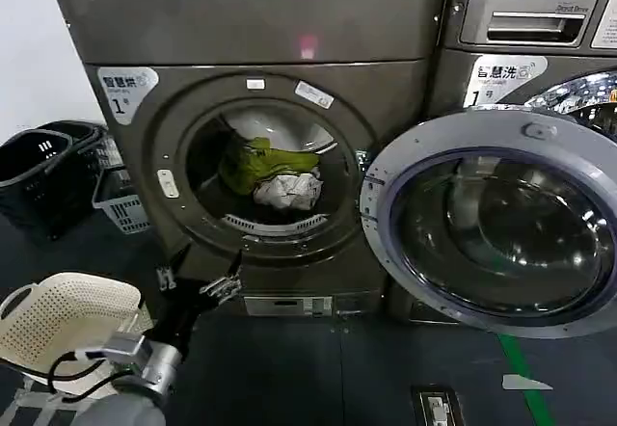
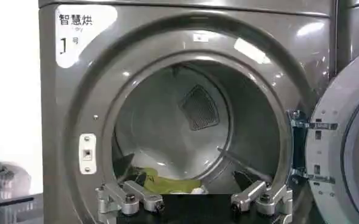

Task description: Grasp the clothes from the dryer.

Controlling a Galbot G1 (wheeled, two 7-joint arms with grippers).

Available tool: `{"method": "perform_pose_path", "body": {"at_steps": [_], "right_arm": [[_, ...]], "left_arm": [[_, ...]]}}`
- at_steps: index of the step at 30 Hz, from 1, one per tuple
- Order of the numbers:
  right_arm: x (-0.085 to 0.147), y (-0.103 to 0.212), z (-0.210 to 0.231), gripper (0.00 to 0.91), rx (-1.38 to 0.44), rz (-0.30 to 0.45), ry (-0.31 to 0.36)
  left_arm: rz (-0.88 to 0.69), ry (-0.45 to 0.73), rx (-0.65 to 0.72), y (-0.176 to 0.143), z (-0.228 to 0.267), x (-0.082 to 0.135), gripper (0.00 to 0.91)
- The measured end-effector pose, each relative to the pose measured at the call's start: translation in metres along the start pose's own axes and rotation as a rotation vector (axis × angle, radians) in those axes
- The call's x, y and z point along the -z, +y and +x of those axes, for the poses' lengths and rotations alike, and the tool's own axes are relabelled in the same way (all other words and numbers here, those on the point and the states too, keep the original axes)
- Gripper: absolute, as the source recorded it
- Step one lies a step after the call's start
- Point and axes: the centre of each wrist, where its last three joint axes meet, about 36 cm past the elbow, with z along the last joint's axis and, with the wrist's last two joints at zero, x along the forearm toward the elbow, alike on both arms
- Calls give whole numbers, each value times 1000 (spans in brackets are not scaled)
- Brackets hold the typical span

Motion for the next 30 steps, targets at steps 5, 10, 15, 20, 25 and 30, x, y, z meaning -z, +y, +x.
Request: {"method": "perform_pose_path", "body": {"at_steps": [5, 10, 15, 20, 25, 30], "right_arm": [[0, 0, 1, 907, -2, -1, -3], [0, -1, 1, 907, -7, -2, -8], [0, -2, 2, 907, -8, -1, -9], [0, -2, 2, 907, -4, 0, -11], [0, -2, 4, 907, -5, 2, -10], [1, 0, 4, 907, 2, 3, -13]], "left_arm": [[0, -4, 0, 1, -1, 1, 907], [0, -6, -4, 1, -1, 2, 907], [-4, -5, -2, 4, -3, 2, 907], [-2, -3, 3, 5, -3, 1, 907], [-5, -2, 3, 6, -3, 1, 907], [-3, 3, 2, 6, -2, 0, 907]]}}
